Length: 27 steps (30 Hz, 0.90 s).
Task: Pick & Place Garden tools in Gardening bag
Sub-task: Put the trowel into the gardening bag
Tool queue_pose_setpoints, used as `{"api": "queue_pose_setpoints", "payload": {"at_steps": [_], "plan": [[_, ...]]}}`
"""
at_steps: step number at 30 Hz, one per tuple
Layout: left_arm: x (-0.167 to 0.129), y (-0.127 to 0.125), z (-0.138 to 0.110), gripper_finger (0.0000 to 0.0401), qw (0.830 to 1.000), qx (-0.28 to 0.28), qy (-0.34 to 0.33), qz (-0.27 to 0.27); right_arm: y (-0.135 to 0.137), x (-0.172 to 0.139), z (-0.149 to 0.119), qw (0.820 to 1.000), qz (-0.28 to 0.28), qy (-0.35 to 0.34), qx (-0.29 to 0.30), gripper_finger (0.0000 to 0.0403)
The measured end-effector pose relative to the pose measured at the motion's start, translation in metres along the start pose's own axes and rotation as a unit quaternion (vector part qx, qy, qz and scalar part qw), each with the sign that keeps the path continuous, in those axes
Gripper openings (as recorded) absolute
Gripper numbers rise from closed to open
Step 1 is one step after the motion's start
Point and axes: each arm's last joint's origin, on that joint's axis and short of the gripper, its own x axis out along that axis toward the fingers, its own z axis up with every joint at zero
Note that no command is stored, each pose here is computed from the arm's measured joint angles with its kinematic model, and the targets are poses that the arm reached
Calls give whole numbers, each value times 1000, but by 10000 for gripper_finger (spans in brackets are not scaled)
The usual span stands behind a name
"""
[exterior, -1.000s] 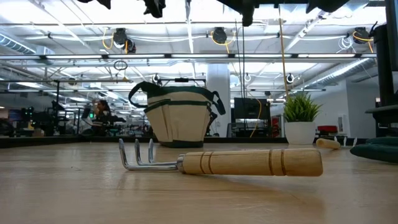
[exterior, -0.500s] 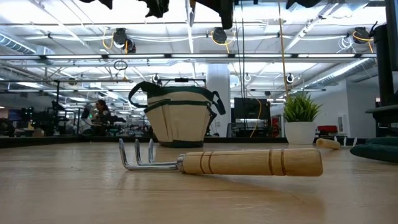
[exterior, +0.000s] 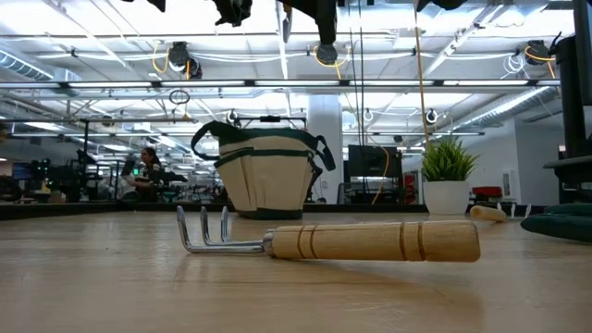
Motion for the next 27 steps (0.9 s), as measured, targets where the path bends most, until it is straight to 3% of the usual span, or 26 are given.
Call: {"api": "queue_pose_setpoints", "payload": {"at_steps": [6, 19, 27], "plan": [[0, 0, -1, 68, 1000, 0, 1, 1, 0, 0, 1, 1000, 0, -1, 0, 180], [0, 3, -1, 68, 1000, 1, 3, 13, 0, 0, 1, 1000, -1, -1, 9, 69], [0, 3, 0, 68, 1000, 5, 3, 15, 0, -1, 3, 1000, -1, 3, 30, 64]]}}
